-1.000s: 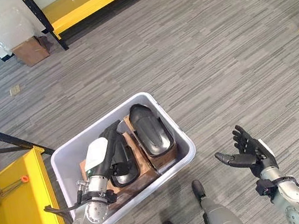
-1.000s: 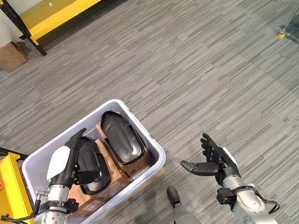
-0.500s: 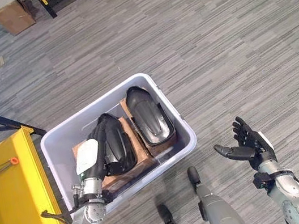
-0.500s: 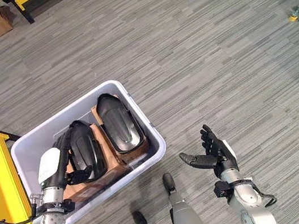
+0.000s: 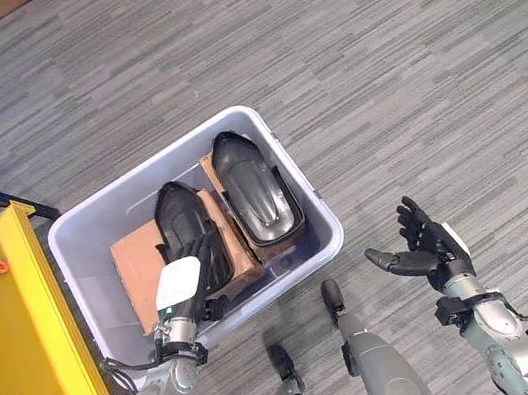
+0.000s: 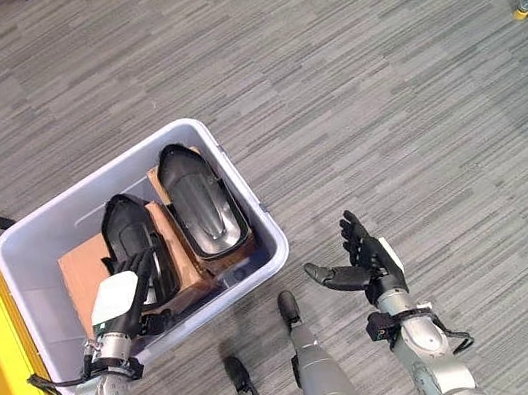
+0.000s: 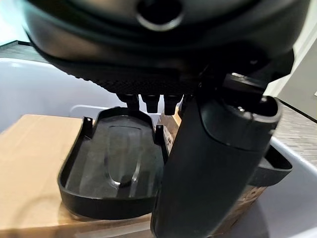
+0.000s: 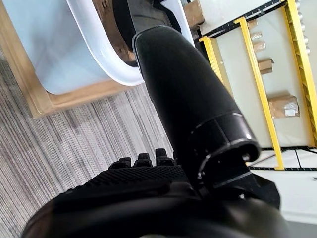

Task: Move parts from the plastic box to the shelf.

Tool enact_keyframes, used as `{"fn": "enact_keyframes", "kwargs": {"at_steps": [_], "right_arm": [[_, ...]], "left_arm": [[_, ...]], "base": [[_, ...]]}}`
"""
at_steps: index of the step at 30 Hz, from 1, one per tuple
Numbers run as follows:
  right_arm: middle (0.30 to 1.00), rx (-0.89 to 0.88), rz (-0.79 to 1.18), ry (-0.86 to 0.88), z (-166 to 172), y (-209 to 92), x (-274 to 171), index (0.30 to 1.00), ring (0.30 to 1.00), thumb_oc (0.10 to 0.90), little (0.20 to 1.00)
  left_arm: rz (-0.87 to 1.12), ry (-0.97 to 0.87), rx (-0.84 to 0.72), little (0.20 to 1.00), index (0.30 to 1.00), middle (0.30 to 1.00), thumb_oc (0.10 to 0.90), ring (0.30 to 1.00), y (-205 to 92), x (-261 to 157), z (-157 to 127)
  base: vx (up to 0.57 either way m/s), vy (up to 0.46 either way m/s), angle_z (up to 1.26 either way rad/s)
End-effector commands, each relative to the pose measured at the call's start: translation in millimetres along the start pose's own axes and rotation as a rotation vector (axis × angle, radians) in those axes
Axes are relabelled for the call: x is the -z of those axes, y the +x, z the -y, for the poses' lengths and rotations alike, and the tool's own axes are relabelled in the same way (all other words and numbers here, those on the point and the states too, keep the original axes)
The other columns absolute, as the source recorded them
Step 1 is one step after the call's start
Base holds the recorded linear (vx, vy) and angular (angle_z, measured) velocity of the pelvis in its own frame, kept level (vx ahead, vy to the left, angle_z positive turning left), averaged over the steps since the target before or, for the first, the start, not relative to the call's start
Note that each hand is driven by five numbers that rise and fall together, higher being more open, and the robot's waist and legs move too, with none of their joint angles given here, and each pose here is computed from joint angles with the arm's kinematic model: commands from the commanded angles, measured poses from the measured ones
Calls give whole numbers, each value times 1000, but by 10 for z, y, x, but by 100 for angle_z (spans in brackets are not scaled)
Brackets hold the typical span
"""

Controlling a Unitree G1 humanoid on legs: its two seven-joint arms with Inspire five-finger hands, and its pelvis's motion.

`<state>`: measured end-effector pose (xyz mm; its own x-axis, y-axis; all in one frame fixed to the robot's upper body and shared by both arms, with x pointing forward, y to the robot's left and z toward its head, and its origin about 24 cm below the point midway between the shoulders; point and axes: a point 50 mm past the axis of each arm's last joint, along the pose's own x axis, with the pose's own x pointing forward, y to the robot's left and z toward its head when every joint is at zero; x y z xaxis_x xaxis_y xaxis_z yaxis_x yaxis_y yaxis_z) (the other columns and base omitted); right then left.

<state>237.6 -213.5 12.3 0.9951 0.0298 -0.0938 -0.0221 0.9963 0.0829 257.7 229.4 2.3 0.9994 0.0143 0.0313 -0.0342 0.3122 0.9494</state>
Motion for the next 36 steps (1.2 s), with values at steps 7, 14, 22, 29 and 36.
{"fn": "enact_keyframes", "kwargs": {"at_steps": [7, 14, 22, 29, 36], "right_arm": [[1000, -31, 217, 20, -59, 88, -353, 1000, 1000, 900, 1000], [1000, -48, 226, 19, -144, 143, -365, 1000, 1000, 900, 1000], [1000, -41, 223, 41, -187, 130, -337, 1000, 1000, 900, 1000], [1000, -58, 227, 53, -239, 132, -361, 1000, 1000, 900, 1000], [1000, -56, 223, 45, -250, 177, -389, 1000, 1000, 900, 1000]], "left_arm": [[14, 120, -49, 1000, 1000, 1000, 900, 1000, 37, 71, -30], [-160, 162, -20, 1000, 1000, 1000, 900, 1000, 87, 216, 128], [-457, 92, -92, 1000, 1000, 1000, 900, 1000, 11, 526, 148], [-477, 106, -2, 1000, 1000, 1000, 900, 1000, 32, 538, 198], [-577, 88, 87, 1000, 1000, 1000, 900, 1000, 22, 521, 344]], "base": [[0, 0, 0], [-4, -2, -2], [-5, -47, -3], [-5, -33, 2], [2, -11, 0]]}}
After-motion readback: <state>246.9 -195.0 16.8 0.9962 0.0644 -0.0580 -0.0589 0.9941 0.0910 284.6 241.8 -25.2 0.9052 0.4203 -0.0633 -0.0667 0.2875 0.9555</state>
